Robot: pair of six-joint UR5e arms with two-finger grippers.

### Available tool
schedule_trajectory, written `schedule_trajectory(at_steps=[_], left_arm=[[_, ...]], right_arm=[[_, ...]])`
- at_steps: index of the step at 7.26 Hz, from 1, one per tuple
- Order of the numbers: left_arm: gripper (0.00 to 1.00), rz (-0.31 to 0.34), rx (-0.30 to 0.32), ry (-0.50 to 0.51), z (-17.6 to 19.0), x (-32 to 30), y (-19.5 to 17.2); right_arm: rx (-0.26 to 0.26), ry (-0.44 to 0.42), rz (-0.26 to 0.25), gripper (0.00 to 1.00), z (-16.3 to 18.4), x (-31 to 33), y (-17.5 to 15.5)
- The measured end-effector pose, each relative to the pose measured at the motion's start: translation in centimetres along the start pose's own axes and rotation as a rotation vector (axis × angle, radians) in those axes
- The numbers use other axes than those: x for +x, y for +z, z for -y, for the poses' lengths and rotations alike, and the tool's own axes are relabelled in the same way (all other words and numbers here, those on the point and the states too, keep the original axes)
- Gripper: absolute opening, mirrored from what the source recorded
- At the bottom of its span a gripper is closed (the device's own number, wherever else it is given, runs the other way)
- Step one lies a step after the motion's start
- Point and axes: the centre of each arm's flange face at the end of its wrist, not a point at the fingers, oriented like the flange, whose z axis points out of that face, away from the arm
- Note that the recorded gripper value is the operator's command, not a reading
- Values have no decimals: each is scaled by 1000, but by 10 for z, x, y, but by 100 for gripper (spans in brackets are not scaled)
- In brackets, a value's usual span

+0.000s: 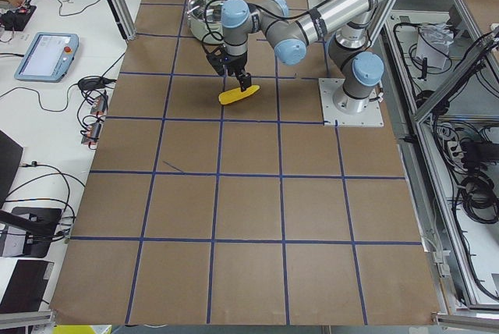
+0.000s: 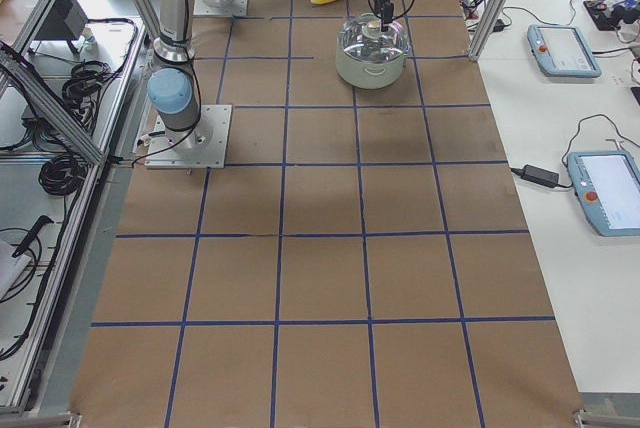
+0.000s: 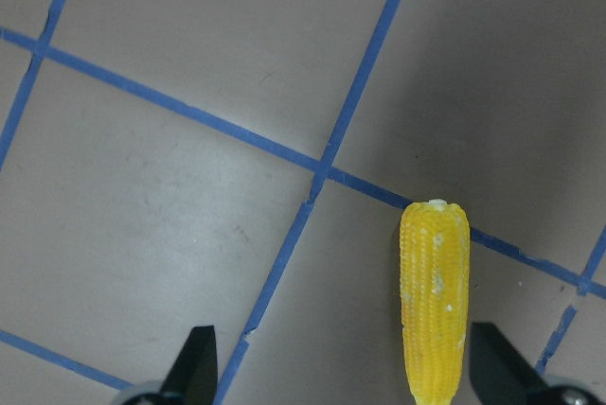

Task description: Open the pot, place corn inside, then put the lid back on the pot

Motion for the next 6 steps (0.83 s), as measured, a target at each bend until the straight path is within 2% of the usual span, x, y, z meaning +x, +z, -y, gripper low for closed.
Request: schedule_trajectory(at_steps=[1,2,4,6], left_arm=[[99,19,8,8,-13,16,15],[100,26,23,25,-21,26,33],[100,21,58,46,-26,32,63],[99,19,69,49,-18,36,83]], right_arm=[[2,-6,-1,92,0,-2,0],[2,50,-2,92,0,-3,0],[-2,242,0,92,0,-5,3],[-10,305,-2,92,0,-6,8]])
